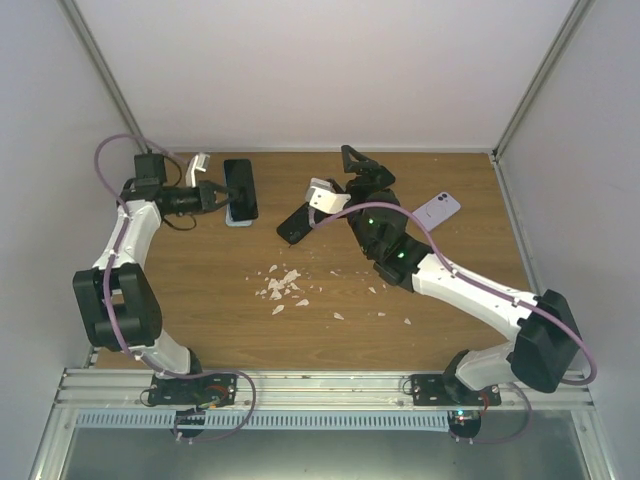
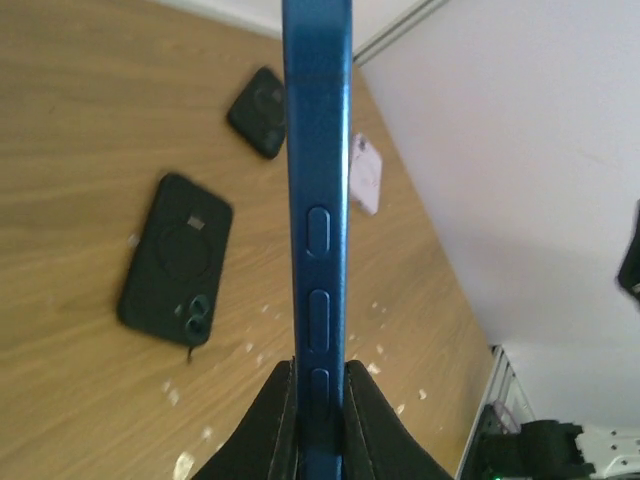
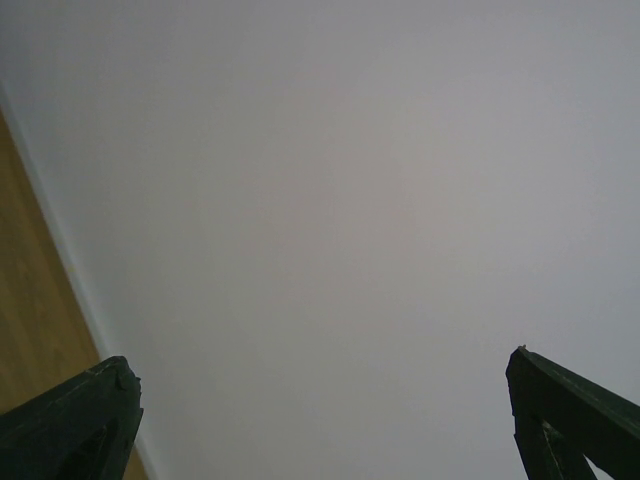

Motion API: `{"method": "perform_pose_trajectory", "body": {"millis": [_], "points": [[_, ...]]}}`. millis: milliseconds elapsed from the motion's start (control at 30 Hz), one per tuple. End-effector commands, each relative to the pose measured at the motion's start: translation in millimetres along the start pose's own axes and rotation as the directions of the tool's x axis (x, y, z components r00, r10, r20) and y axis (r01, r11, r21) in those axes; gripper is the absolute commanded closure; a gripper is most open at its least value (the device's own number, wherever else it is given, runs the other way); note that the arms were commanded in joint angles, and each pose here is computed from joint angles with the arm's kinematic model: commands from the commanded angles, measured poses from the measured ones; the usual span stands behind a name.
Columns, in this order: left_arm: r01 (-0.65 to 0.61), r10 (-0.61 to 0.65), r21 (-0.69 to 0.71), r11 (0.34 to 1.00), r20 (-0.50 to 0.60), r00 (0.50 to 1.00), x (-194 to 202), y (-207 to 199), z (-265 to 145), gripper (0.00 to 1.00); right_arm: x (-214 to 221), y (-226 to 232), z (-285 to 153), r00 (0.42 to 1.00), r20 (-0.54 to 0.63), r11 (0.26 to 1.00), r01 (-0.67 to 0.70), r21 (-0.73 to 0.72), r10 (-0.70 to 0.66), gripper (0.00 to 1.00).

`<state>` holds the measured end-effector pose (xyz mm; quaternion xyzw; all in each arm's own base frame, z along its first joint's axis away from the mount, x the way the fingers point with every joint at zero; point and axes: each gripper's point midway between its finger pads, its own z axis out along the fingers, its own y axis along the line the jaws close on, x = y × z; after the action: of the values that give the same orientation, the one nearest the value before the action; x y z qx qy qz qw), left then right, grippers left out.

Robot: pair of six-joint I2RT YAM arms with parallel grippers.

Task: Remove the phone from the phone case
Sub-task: Place the phone at the center of the board.

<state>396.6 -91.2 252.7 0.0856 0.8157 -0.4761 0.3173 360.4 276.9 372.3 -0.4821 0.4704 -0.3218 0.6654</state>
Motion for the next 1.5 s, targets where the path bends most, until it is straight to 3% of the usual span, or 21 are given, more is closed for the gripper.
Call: {"method": "perform_pose_trajectory", "body": {"millis": [0, 300, 633, 1133, 1467], "points": [[-0.093, 0.093, -0.013, 0.996, -0.046, 0.995, 34, 13, -7, 1.00, 1, -6, 0, 0.994, -0.026, 0.993, -0.109, -0.046, 0.108, 0.00], [-0.064, 0.053, -0.057, 0.996, -0.168, 0.984, 93, 64, -10, 1.00, -3, -4, 5, 0.991, -0.032, 0.988, -0.129, -0.082, 0.127, 0.00], [0.052, -0.090, -0.133, 0.990, -0.300, 0.950, 156, 111, -7, 1.00, -6, -5, 9, 0.989, -0.031, 0.985, -0.147, -0.088, 0.145, 0.00], [0.220, -0.297, -0.243, 0.945, -0.350, 0.888, 185, 157, -3, 1.00, -6, -2, 9, 0.989, -0.031, 0.984, -0.146, -0.101, 0.143, 0.00], [0.235, -0.361, -0.362, 0.902, -0.336, 0.870, 189, 189, -9, 0.94, -7, 0, 9, 0.990, -0.029, 0.984, -0.143, -0.109, 0.140, 0.00]]}}
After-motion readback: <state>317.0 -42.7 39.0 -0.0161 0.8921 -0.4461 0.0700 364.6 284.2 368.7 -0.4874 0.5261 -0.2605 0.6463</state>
